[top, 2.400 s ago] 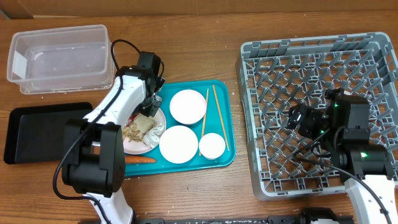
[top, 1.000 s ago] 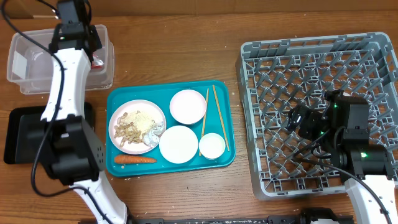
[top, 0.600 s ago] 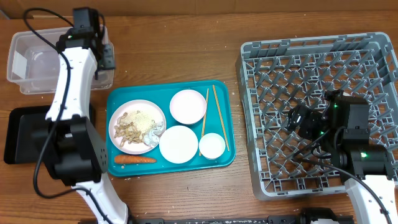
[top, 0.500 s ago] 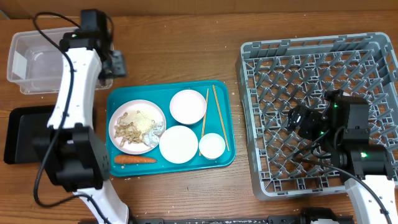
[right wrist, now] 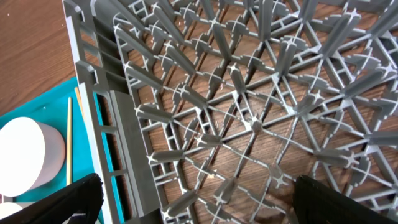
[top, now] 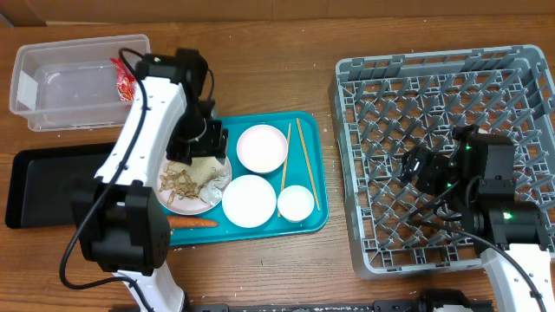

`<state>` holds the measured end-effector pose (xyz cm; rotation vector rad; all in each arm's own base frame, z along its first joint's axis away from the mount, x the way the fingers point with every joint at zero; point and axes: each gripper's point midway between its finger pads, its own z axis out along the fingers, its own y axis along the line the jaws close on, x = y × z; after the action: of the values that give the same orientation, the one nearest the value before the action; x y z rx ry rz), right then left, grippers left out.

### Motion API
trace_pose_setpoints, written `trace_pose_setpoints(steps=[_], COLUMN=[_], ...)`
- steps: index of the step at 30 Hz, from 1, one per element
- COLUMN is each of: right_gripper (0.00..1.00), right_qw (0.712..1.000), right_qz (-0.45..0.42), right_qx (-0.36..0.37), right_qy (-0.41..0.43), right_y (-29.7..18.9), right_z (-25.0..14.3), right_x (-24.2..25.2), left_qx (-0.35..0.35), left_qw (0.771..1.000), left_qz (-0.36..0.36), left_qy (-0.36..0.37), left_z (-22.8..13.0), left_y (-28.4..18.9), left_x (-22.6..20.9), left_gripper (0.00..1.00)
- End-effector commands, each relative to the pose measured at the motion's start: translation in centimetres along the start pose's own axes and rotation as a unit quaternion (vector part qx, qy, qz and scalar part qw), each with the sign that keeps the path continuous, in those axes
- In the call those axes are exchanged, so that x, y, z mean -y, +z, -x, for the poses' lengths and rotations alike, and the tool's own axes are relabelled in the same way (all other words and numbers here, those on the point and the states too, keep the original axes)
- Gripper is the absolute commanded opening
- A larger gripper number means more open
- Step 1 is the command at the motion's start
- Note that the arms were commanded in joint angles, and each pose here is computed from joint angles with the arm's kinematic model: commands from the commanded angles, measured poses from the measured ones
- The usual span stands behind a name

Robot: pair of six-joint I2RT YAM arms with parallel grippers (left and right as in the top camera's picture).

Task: Sort waste into correct bins and load items into the dishwasher
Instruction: 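Grasp the crumpled tissue from the plate with the left gripper, drop into clear bin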

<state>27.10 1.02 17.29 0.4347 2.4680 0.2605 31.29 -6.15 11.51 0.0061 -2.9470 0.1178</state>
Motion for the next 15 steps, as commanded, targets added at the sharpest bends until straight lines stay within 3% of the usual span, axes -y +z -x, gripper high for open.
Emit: trace_pose_setpoints(steps=[1, 4, 7, 9, 15], right_gripper=[1.0, 1.0, 1.0, 1.0, 1.0], right_qw=[1.0, 1.0, 1.0, 1.0, 1.0], right_qz=[0.007, 0.008, 0.006, 0.005, 0.004], right_qx=[0.014, 0.014, 0.011, 0.008, 0.006], right_qy=[-0.006, -0.006, -0.006, -0.005, -0.005], right_y=[-0.7, -0.7, -0.7, -0.7, -0.7], right_z=[0.9, 0.9, 0.8, 0.7, 0.5], right_x=[-0.6, -0.6, -0.5, -0.5, -0.4], left_qx=[-0.043, -0.051, -0.054, -0.05, -0.026], left_qw=[0.999, 0.999, 0.999, 0.999, 1.0], left_qz=[-0.001, 0.0, 0.001, 0.0, -0.002], left_qy=[-0.005, -0.006, -0.006, -0.005, -0.003], left_z=[-1.6, -2.0, -2.3, -2.2, -1.1], left_y=[3.4, 5.3, 6.8, 7.5, 8.5], left_x=[-0.2, -0.5, -0.7, -0.8, -0.8], left_gripper=[0.72, 0.68, 0.54, 0.49, 0.08])
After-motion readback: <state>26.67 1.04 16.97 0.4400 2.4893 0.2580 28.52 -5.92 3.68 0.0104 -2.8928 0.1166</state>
